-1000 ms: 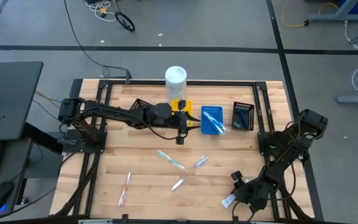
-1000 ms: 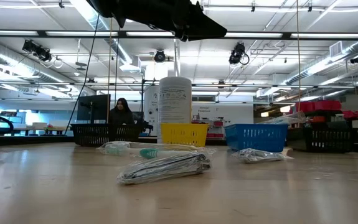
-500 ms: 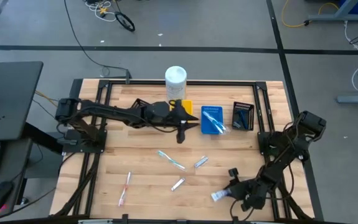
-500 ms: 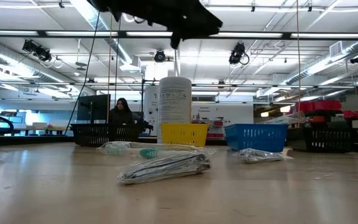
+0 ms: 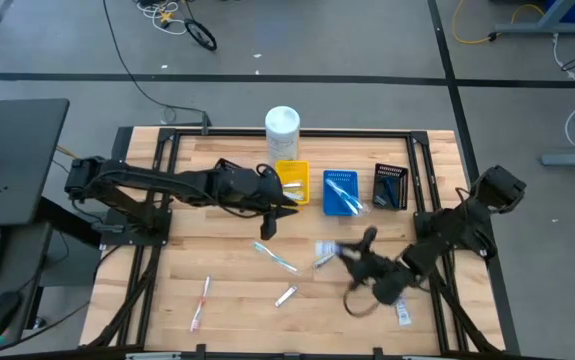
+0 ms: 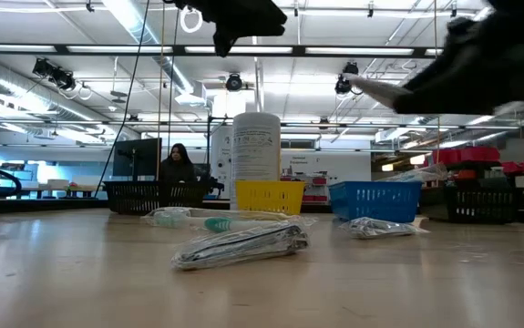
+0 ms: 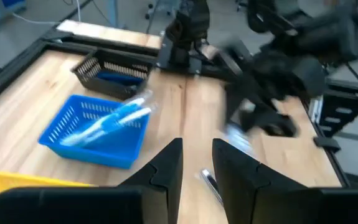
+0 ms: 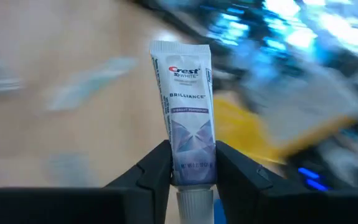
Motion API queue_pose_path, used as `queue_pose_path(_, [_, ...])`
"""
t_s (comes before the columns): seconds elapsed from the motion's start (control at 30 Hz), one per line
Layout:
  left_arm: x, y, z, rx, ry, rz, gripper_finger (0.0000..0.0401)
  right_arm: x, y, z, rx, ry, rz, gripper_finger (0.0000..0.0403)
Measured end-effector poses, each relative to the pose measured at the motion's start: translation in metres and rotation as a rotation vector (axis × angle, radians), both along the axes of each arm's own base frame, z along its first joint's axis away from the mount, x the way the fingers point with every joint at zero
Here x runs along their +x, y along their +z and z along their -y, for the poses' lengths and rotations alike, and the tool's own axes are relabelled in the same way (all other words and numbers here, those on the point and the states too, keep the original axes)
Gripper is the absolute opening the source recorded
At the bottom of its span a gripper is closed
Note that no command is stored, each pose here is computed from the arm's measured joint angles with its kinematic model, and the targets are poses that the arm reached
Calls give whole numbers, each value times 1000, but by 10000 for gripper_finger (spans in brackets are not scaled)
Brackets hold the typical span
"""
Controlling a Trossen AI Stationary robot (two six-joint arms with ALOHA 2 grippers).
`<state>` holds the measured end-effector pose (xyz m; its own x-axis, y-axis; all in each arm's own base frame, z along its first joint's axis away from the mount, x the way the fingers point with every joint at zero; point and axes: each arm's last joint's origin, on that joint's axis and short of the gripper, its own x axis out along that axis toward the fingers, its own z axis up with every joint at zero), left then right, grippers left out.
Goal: Pick & Place Travel size toiletries
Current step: Put the white toothpaste into the left black bin
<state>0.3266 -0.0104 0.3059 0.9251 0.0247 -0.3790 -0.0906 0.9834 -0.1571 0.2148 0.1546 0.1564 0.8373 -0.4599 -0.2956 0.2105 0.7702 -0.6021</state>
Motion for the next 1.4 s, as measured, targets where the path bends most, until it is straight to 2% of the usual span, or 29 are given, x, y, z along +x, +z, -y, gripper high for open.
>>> queue_pose_path(0.1, [8,-7,7,2,-6,-1,95,20,6,24,0,-122,50,117])
queue_pose_path(0.23, [14,-15,10,-60,26,-11,89,36,4,50,-16,-151,-8,117])
queue_pose_path(0.3, [17,-22,9,-100,76,-28,85,40,6,58,3,-186,21,117])
queue_pose_path(0.4, [24,-34,9,-196,164,-45,77,44,10,62,12,-207,62,117])
queue_pose_path(0.5, [30,-42,4,-252,239,-46,69,45,10,61,-21,-180,35,117])
queue_pose_path(0.63, [34,-50,-1,-332,281,-62,61,44,11,61,-39,-204,45,117])
queue_pose_path(1.2, [42,-53,-3,-369,275,-10,54,53,19,73,-96,-216,61,117])
queue_pose_path(1.4, [42,-53,-3,-359,274,-10,17,55,20,78,-87,-223,65,117])
